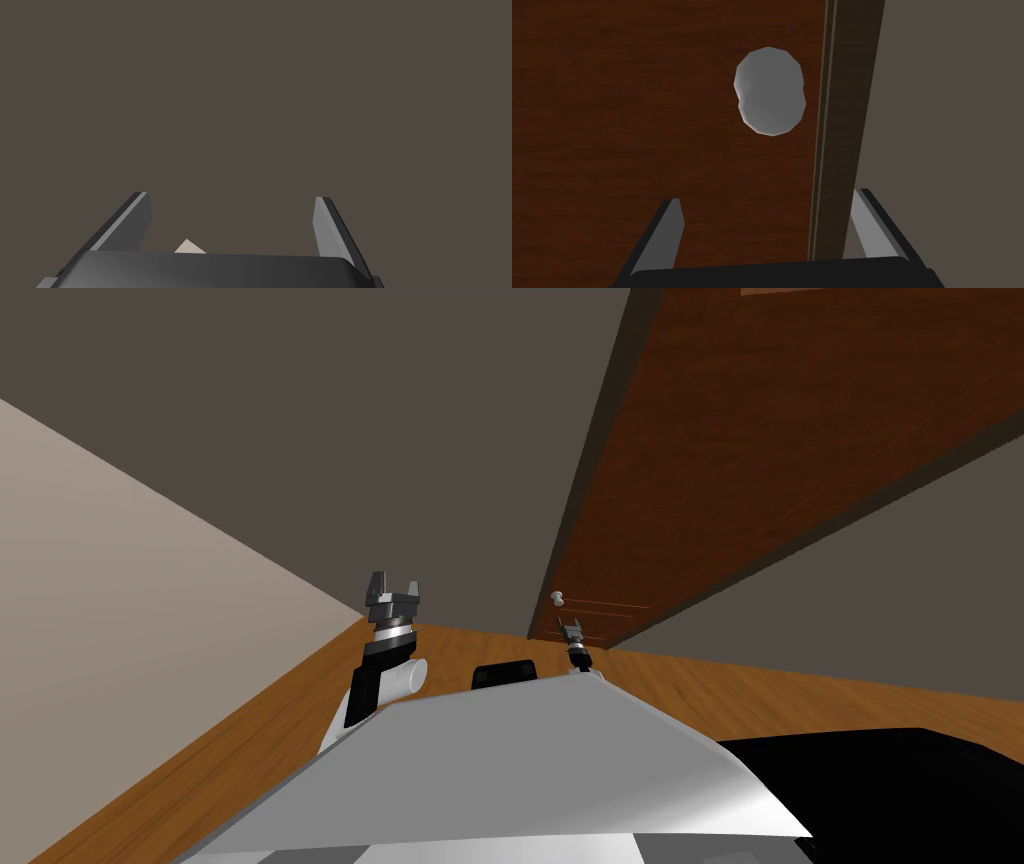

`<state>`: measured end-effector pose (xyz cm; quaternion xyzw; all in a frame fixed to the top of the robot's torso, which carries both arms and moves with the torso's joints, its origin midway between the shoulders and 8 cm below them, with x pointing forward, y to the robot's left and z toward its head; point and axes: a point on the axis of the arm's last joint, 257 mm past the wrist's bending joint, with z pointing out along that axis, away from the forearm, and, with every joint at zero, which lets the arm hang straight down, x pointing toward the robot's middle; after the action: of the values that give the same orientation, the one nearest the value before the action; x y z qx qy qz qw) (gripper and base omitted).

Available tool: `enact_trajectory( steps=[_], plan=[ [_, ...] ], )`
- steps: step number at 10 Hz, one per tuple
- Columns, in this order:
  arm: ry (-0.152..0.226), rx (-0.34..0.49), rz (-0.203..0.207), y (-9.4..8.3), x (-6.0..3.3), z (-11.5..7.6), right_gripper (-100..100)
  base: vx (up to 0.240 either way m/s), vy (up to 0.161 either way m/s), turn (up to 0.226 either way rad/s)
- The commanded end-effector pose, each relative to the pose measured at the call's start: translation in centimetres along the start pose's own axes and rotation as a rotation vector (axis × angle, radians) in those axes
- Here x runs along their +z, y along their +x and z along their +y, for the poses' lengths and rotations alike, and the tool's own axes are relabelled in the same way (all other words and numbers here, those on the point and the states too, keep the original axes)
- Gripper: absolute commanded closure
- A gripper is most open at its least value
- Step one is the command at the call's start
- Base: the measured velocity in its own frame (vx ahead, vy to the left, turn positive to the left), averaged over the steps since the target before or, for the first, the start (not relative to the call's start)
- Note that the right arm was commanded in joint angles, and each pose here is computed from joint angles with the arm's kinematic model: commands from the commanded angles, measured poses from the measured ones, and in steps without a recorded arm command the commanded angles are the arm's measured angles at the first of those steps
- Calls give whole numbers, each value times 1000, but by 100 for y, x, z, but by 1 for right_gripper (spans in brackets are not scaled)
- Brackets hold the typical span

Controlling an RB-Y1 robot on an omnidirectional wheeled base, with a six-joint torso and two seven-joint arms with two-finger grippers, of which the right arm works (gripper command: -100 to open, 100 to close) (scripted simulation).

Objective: Pull the door open

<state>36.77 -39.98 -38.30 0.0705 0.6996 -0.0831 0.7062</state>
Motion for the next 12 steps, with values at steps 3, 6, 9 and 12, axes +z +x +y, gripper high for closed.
enact_trajectory(
  steps=[3,6,9,12],
  plan=[
    [6,-18,-2,3,-7,-240,-100,163,-8,27],
    [17,-6,1,35,-53,-338,-100,204,4,30],
    [24,9,4,68,-90,-344,-100,151,-11,21],
    [24,9,4,68,-90,-344,100,-22,2,5]
  ],
)
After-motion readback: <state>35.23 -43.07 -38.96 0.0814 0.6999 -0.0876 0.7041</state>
